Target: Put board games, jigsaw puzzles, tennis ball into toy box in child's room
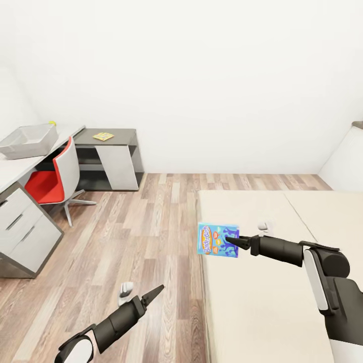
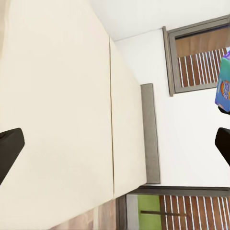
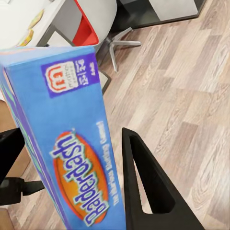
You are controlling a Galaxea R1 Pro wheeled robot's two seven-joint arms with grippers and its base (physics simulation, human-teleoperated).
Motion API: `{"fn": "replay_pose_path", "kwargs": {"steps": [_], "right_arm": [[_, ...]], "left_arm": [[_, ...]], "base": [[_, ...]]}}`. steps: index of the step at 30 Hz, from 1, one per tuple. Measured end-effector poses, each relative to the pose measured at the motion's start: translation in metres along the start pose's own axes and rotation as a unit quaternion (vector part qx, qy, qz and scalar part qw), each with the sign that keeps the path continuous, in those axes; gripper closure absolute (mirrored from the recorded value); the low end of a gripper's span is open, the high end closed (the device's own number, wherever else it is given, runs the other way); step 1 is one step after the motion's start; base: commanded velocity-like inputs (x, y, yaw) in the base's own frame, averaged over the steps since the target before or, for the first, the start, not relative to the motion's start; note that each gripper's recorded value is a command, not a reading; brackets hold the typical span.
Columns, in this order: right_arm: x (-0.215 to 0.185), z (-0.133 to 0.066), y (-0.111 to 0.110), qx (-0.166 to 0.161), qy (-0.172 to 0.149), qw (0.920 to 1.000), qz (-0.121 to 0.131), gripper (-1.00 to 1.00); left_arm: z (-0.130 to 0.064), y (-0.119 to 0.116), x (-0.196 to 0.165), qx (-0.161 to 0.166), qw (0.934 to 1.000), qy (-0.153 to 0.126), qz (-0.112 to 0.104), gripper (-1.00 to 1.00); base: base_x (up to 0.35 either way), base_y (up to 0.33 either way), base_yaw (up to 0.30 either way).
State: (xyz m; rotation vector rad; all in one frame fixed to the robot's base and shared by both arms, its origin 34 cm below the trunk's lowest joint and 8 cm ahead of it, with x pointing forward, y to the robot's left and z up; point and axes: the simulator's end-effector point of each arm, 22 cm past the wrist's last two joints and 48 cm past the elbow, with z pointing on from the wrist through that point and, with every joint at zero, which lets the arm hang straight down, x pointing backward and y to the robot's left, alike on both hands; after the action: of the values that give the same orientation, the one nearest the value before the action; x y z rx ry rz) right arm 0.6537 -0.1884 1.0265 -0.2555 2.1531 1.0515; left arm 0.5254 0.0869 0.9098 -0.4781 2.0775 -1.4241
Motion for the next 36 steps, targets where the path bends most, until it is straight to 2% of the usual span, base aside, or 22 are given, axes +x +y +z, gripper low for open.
{"fn": "replay_pose_path", "kwargs": {"steps": [29,36], "right_arm": [[0.0000,0.0000,-0.0007,0.002,0.000,1.0000,0.000,1.00],[0.0000,-0.0002,-0.0006,0.002,0.000,1.0000,0.000,1.00]], "left_arm": [[-0.0001,0.0004,0.0001,0.000,1.0000,0.000,0.000,-1.00],[-0.0004,0.0009,0.0003,-0.001,1.0000,0.000,0.001,-1.00]], "base": [[0.001,0.296,0.000],[0.121,0.279,0.000]]}}
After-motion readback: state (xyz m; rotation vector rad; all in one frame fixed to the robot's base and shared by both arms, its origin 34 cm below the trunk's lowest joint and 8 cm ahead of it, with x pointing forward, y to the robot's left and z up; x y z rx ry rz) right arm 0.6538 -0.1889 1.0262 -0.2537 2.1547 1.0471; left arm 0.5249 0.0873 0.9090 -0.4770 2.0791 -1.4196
